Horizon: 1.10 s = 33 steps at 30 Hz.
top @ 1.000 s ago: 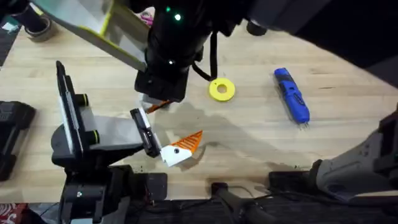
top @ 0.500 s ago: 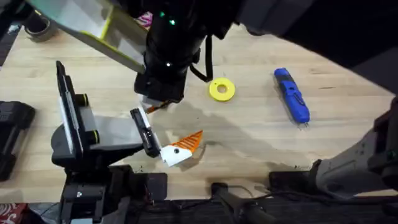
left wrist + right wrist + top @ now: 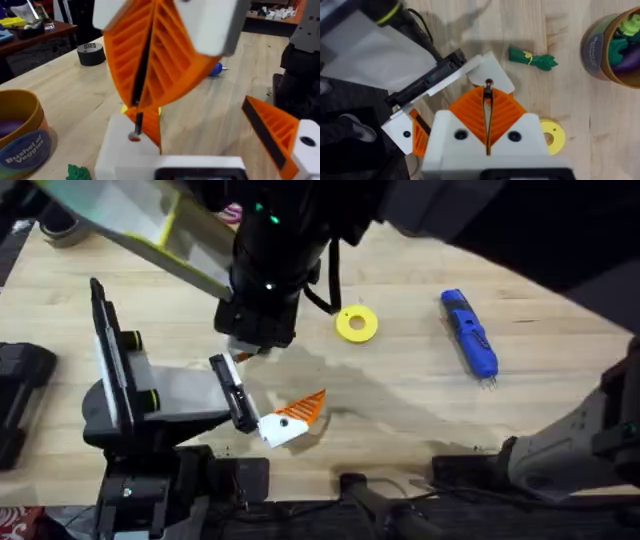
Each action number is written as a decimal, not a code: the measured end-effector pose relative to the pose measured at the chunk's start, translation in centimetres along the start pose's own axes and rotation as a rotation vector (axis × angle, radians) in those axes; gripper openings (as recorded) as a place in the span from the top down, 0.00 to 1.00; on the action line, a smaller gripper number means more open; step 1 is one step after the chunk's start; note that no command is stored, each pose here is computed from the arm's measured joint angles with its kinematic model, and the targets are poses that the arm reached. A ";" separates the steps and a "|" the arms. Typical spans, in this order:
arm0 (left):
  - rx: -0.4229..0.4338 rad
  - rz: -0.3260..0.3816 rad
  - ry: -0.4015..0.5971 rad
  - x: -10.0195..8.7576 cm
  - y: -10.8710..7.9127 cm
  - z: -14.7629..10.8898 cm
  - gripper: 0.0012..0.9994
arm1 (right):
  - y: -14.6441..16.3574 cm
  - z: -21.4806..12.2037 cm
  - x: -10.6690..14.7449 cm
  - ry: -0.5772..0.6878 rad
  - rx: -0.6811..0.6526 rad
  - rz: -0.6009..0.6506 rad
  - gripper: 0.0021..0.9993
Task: Pick up the gripper from the table and insert it into the empty holder that is missing its gripper. Then pick up a screw, insert it into the mounting hole, and use the screwdriver to tighten it. Finally, clean up the table by picking up the vegetable and placing it into the bucket.
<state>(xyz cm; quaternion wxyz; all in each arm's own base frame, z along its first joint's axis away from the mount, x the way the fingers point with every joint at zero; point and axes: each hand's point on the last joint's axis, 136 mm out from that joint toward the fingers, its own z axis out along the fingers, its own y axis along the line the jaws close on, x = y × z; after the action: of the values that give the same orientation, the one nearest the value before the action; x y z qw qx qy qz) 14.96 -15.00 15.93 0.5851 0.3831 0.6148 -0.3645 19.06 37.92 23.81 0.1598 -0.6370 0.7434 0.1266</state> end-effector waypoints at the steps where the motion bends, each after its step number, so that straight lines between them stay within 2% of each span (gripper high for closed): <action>1: 0.000 0.000 0.000 0.0 0.0 0.0 0.01 | 0.0 0.0 0.0 0.000 0.000 0.000 1.00; 33: 0.000 0.000 0.000 0.0 0.0 0.0 0.01 | -0.1 1.8 0.3 0.043 -0.015 0.006 1.00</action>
<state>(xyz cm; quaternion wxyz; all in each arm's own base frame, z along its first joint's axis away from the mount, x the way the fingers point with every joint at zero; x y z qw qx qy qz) 14.97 -15.00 15.93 0.5851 0.3829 0.6149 -0.3645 19.29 38.32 22.02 0.1386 -0.6385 0.7477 0.1190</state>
